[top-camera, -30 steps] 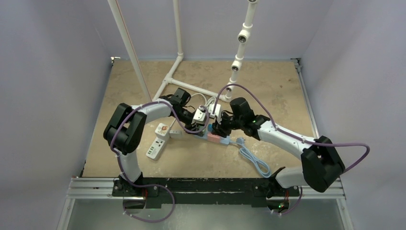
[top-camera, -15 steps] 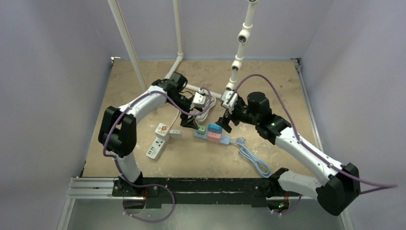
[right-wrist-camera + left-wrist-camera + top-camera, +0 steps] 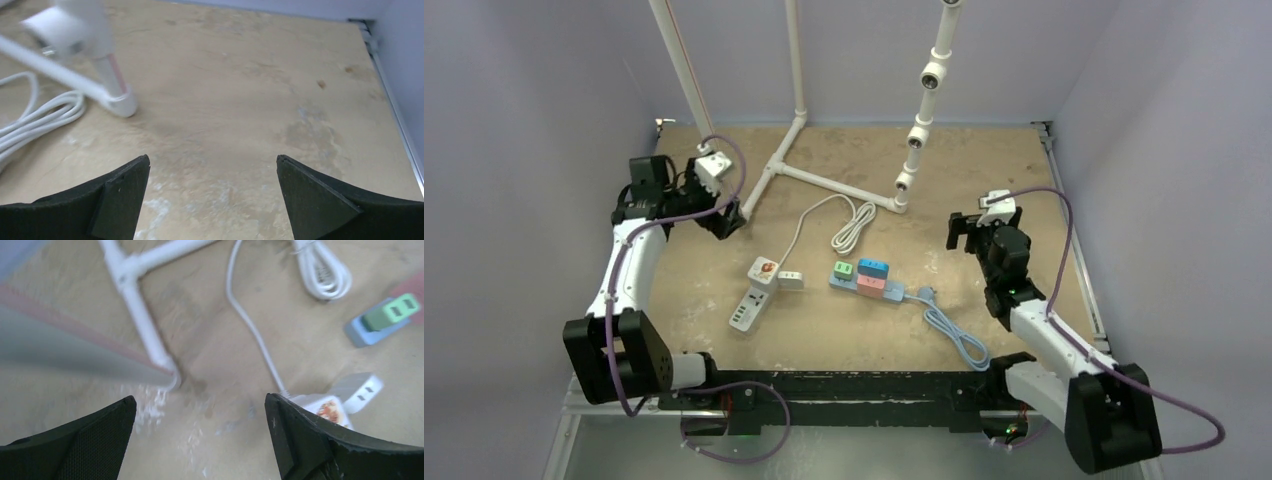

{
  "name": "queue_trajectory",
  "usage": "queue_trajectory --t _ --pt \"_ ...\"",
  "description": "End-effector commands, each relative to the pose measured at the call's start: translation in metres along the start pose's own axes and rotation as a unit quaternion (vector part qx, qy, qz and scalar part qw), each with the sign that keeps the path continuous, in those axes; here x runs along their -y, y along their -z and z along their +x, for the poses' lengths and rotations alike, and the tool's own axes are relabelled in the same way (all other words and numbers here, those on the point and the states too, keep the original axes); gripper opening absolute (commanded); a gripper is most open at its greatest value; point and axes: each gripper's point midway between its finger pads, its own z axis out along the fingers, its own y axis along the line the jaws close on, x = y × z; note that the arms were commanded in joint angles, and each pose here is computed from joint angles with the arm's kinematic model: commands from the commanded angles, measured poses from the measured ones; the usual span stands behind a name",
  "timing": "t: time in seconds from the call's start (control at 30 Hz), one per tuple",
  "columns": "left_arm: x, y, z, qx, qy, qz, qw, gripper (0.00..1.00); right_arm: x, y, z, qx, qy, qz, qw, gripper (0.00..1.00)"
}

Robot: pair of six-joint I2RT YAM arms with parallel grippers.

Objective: Insert the plug
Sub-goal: Reset both arms

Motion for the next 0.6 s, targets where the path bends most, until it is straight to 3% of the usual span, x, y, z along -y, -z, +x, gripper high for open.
queue_trajectory --t 0.0,0.13,0.3,0.57 --pt "-0.051 0.01 0.05 0.012 0.116 -0.105 0.988 0.99 0.057 -0.017 -0.019 0.068 -0.1 0.13 0.984 0.99" --pt "-0.076 0.012 0.078 0.051 0.189 -0.164 0.967 0.99 0.089 -0.026 -0.001 0.064 -0.12 0.176 0.975 0.99" --pt "-0.081 0.0 0.105 0.121 0.224 -0.236 0.938 0.99 0.1 -0.035 0.012 0.069 -0.121 0.186 0.973 0.99" --pt "-0.085 -0.025 0.118 0.182 0.225 -0.27 0.919 0.99 0.098 -0.057 0.022 0.086 -0.123 0.169 0.974 0.99"
